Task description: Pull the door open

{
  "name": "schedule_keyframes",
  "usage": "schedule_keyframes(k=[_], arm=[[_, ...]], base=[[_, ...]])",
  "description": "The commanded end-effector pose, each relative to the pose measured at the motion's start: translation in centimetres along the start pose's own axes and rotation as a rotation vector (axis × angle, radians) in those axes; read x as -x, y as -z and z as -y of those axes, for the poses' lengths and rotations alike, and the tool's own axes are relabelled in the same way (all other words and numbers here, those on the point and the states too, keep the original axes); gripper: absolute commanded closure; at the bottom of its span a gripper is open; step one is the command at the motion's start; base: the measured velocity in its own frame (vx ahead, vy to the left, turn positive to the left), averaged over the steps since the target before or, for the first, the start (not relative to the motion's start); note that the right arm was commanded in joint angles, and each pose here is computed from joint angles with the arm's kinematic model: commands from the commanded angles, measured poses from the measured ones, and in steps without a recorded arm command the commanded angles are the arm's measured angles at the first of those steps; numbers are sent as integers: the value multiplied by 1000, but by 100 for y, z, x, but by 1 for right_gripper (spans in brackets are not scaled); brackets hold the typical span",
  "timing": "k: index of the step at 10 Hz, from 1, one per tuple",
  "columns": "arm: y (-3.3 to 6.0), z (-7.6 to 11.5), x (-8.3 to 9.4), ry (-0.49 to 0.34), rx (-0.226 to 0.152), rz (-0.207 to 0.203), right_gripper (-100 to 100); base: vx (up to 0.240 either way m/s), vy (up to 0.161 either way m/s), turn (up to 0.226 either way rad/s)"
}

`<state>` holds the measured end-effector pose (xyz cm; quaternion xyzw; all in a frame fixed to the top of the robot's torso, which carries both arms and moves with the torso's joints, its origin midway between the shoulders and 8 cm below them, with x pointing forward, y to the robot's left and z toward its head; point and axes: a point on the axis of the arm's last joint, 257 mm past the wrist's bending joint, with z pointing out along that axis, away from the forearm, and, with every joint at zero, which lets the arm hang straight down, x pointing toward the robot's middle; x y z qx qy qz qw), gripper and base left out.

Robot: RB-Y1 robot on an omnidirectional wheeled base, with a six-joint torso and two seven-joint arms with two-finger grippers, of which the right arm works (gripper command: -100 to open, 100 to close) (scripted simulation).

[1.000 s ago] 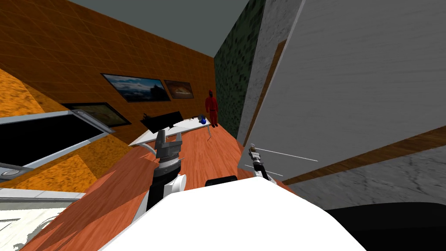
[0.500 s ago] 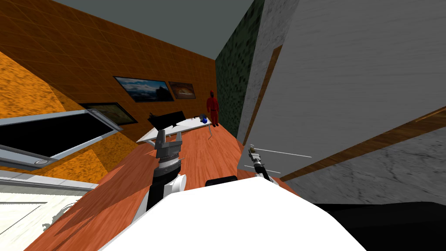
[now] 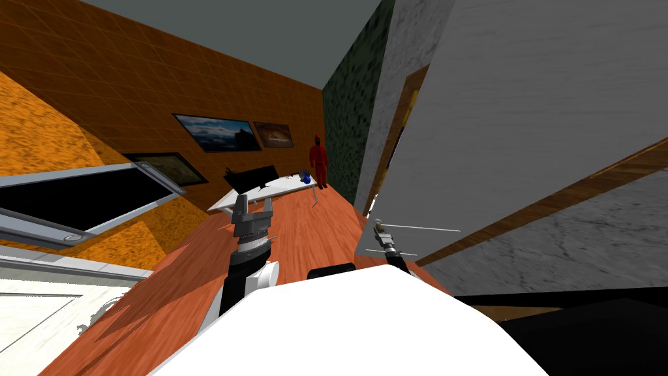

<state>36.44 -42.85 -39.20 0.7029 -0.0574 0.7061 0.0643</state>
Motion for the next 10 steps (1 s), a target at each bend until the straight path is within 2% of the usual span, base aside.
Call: schedule_keyframes(k=[1, 4, 5, 6, 10], arm=[[126, -19, -5, -2, -26, -1, 100], [304, 6, -4, -9, -77, 4, 100], [272, 14, 1, -5, -68, 7, 100], [432, 38, 16, -1, -98, 6, 100], [685, 75, 20, 5, -147, 2, 100]], base=[[-90, -4, 0], [-77, 3, -5], [-31, 4, -4], [15, 13, -2], [28, 9, -21]])
